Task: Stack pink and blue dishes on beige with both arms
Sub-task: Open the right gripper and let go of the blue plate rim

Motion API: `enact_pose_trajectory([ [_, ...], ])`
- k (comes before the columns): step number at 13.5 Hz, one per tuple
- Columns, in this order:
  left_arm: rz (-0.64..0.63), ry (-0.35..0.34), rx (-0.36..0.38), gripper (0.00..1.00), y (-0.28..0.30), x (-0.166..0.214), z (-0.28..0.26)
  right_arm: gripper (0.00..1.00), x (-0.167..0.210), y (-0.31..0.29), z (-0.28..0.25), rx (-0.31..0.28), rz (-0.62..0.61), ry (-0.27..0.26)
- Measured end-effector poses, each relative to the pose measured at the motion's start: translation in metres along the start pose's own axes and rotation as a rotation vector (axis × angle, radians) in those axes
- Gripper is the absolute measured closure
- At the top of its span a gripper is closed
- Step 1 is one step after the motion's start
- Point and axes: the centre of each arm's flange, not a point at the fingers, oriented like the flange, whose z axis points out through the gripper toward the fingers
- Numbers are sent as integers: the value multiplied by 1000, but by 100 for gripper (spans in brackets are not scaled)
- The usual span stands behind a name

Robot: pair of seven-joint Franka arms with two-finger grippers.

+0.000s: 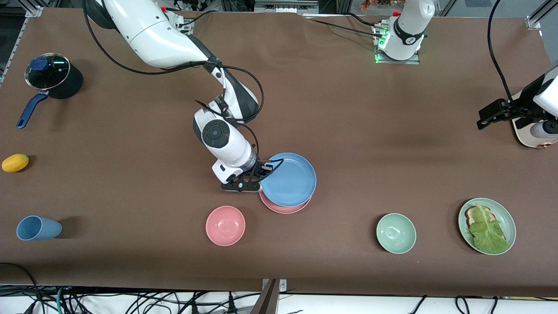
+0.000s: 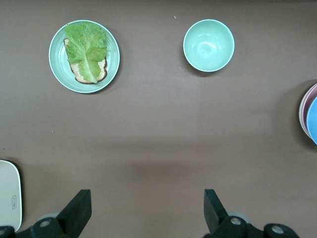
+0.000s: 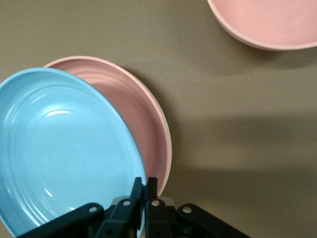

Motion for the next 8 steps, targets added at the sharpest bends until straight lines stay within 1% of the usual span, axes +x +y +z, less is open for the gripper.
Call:
enact_pose_trajectory([
  [8, 2, -1, 0, 0, 0, 0, 0, 96, 1, 0, 0, -2, -6, 10],
])
